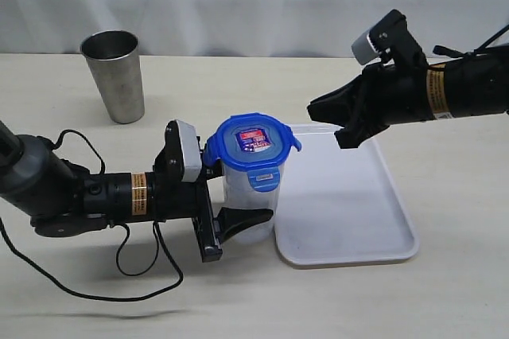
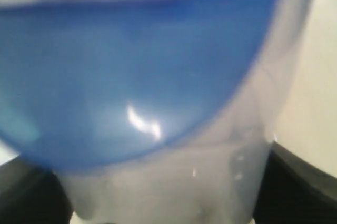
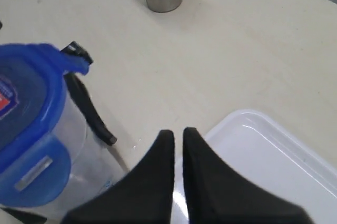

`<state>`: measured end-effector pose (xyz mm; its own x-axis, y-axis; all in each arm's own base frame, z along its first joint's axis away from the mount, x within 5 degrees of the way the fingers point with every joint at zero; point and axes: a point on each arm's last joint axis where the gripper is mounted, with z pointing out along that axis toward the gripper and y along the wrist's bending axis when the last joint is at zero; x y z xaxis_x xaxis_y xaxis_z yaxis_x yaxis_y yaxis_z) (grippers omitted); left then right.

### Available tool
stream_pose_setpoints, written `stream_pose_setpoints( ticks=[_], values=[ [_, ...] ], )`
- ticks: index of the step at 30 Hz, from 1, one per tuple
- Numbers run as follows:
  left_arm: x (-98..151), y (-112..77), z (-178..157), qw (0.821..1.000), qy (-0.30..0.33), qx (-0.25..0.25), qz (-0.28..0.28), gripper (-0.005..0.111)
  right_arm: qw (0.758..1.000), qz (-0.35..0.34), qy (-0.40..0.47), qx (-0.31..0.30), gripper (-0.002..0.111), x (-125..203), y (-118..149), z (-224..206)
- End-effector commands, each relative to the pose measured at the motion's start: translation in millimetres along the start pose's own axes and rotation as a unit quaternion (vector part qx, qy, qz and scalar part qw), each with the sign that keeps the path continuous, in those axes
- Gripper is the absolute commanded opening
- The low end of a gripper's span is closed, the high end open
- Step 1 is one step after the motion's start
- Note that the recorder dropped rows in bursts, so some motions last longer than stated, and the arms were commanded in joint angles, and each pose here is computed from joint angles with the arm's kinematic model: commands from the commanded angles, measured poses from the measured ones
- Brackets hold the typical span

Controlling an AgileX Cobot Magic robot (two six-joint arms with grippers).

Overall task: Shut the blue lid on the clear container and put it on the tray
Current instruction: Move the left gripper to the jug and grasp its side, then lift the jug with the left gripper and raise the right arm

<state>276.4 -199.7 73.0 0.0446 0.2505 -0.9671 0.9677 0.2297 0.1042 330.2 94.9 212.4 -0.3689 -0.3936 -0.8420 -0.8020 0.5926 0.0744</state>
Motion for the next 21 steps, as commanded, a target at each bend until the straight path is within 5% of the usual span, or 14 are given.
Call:
stream_pose_setpoints(
  ticks=[1,6,14,17,21],
  values=[
    [2.3,0.2,1.1,1.000,0.010,-0.002,-0.005,0.040,0.997,0.058,-0.018,0.052,0.019,-18.2,-5.4,-13.9],
    [5.6,2.8,-0.5,0.999,0.025,-0.010,-0.030,0.001,0.986,0.143,-0.049,0.075,0.047,-37.9,0.8,-35.1],
    [10.9,34.9,-29.1,0.996,0.006,-0.081,-0.049,0.000,0.981,0.150,-0.121,0.032,0.053,-83.8,26.5,-72.9],
    [14.4,47.9,-43.1,0.992,0.002,-0.113,-0.057,0.000,0.959,0.146,-0.174,0.168,0.053,-117.8,20.2,-72.3],
    [15.2,49.5,-44.8,0.991,0.003,-0.117,-0.058,0.000,0.880,0.098,-0.192,0.423,0.052,-135.8,10.8,-56.9]
  ],
)
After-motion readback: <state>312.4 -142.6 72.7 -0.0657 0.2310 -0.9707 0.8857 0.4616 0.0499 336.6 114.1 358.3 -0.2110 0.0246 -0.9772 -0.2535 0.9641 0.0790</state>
